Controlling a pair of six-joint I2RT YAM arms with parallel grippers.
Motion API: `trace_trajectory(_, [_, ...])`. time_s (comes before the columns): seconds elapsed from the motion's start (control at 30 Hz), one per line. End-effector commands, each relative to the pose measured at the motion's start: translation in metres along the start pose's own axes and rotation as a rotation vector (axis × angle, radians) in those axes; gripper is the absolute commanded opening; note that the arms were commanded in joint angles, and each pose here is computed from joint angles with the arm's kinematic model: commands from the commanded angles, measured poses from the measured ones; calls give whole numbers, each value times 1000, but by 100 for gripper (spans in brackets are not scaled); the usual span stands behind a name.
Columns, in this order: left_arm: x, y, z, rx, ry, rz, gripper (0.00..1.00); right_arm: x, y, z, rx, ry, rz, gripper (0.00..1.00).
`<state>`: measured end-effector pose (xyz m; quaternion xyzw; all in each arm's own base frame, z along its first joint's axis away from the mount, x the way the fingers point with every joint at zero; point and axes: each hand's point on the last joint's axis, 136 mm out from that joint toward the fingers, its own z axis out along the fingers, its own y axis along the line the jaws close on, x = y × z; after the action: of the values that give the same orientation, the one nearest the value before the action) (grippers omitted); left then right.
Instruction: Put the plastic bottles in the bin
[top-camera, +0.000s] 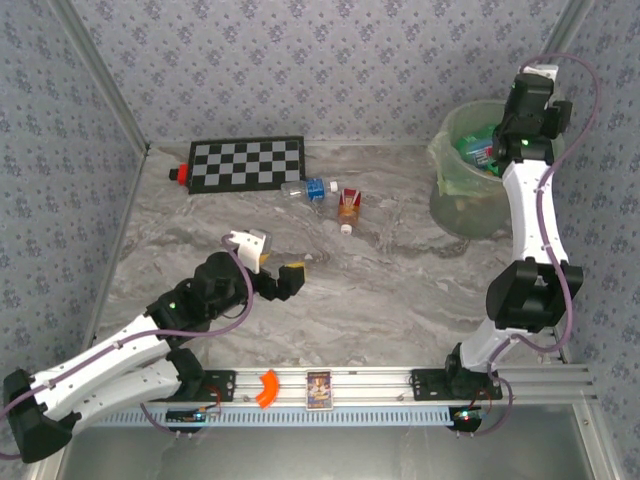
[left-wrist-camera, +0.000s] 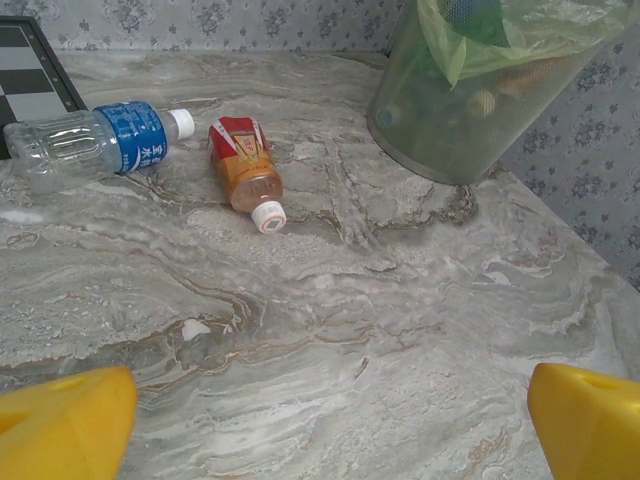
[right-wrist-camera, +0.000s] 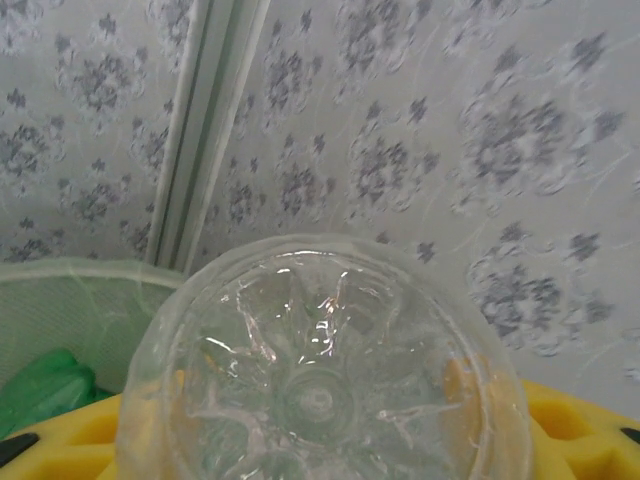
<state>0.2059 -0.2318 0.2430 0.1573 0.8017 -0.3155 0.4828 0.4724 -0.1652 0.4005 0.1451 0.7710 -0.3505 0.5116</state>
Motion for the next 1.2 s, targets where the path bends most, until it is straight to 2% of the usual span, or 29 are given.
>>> trace_trajectory(0.0, [-13,-7,-3,26,-35,-12,100,17,17,8,-85,71,42,56])
trace_trajectory(0.3, [-9,-3,2,15,-21,-9,100,47,50,12,-261,174,148,56])
trace_trajectory(0.4, [-10,-4,3,20,-20,-11,100,45,41,15,-204,164,116,56])
trace_trajectory(0.47, [-10,-4,4,18,-18,-12,100,51,34,19,-152,195,71,60])
trace_trajectory(0.63, [-10,-5,5,23,-16,-14,100,68,27,29,-144,278,34,70])
trace_trajectory(0.77, [-11,-4,6,20,-15,-15,100,60,21,29,-125,249,36,68])
trace_trajectory(0.8, [-11,-5,6,22,-17,-17,100,59,21,30,-127,245,14,70])
trace_trajectory(0.87, [-11,-5,7,27,-12,-17,100,53,19,32,-116,233,10,83])
trace_trajectory(0.9, [-11,-6,7,27,-9,-16,100,50,18,31,-116,226,11,97])
trace_trajectory(0.93, [-12,-6,7,28,-7,-16,100,45,17,29,-116,214,18,100])
trace_trajectory(1.17, [-13,-5,6,26,-14,-21,100,16,10,8,-165,144,101,100])
